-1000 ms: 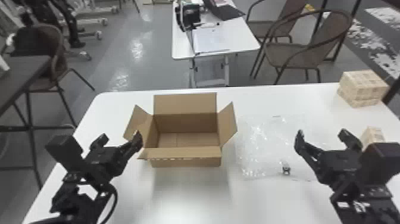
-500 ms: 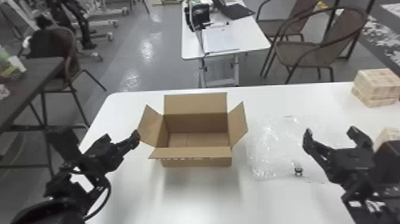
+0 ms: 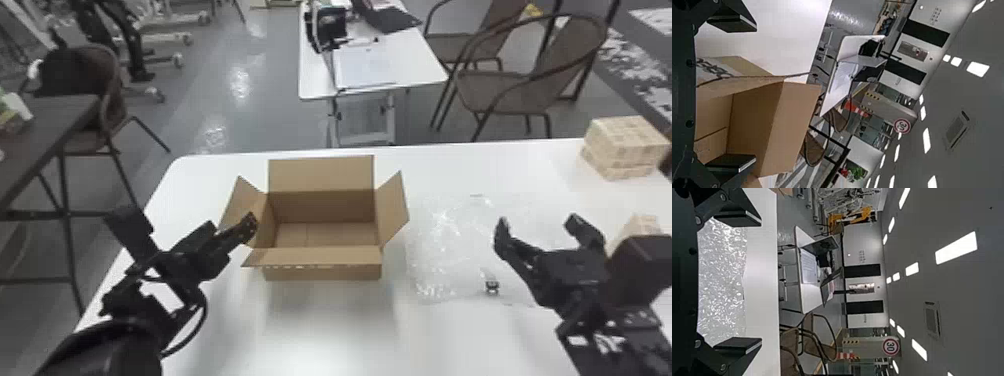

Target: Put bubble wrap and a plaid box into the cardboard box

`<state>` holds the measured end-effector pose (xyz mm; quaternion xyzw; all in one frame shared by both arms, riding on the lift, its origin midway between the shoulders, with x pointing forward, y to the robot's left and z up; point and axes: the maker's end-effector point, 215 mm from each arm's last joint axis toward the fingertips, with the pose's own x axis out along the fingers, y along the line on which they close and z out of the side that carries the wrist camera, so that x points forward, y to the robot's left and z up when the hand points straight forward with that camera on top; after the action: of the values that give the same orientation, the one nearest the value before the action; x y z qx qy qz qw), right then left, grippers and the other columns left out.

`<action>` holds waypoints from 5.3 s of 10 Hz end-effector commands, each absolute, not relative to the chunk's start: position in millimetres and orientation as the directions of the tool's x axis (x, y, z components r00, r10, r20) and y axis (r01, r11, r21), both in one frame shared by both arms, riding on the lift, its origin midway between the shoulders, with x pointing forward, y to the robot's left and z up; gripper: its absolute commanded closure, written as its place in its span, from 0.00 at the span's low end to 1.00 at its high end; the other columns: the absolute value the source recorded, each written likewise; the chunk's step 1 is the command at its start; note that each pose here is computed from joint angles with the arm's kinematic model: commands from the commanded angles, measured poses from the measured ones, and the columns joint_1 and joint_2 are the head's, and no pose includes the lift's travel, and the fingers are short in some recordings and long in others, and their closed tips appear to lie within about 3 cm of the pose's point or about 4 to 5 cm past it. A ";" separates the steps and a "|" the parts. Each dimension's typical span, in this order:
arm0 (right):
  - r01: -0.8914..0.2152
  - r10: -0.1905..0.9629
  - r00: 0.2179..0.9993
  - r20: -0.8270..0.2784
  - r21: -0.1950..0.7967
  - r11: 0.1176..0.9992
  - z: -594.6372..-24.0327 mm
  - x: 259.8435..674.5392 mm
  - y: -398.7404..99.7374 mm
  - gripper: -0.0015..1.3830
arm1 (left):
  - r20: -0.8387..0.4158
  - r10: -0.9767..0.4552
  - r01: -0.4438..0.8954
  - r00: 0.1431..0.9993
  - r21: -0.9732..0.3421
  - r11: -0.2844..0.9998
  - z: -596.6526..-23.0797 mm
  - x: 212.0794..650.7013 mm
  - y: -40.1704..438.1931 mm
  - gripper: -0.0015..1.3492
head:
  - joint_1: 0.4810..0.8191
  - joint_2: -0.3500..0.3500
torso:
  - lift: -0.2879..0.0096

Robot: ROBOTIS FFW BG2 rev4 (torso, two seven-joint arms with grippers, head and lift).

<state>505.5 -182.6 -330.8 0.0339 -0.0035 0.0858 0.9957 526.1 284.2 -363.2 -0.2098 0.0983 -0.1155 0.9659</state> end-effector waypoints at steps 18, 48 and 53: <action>-0.196 0.197 0.980 0.004 0.083 0.977 -336.7 503.8 -176.0 0.16 | -0.077 -0.233 0.204 0.969 -0.271 0.941 -308.4 539.0 282.1 0.90 | 0.63 0.64 | 0.60; -0.088 0.162 0.435 -0.886 0.137 0.987 -437.1 590.2 -212.2 0.15 | -0.082 -0.264 0.253 0.961 -0.123 0.960 -265.4 549.7 249.1 0.90 | 0.63 0.55 | 0.60; -0.157 0.187 0.336 -0.923 0.141 0.978 -468.0 587.1 -173.9 0.15 | -0.088 -0.278 0.267 0.956 -0.120 0.956 -267.7 554.3 241.2 0.90 | 0.63 0.59 | 0.60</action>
<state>589.5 -171.4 -461.5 0.0222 0.5596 0.1098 0.8212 554.3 241.8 -267.8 -0.0537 0.0520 -0.1367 0.9878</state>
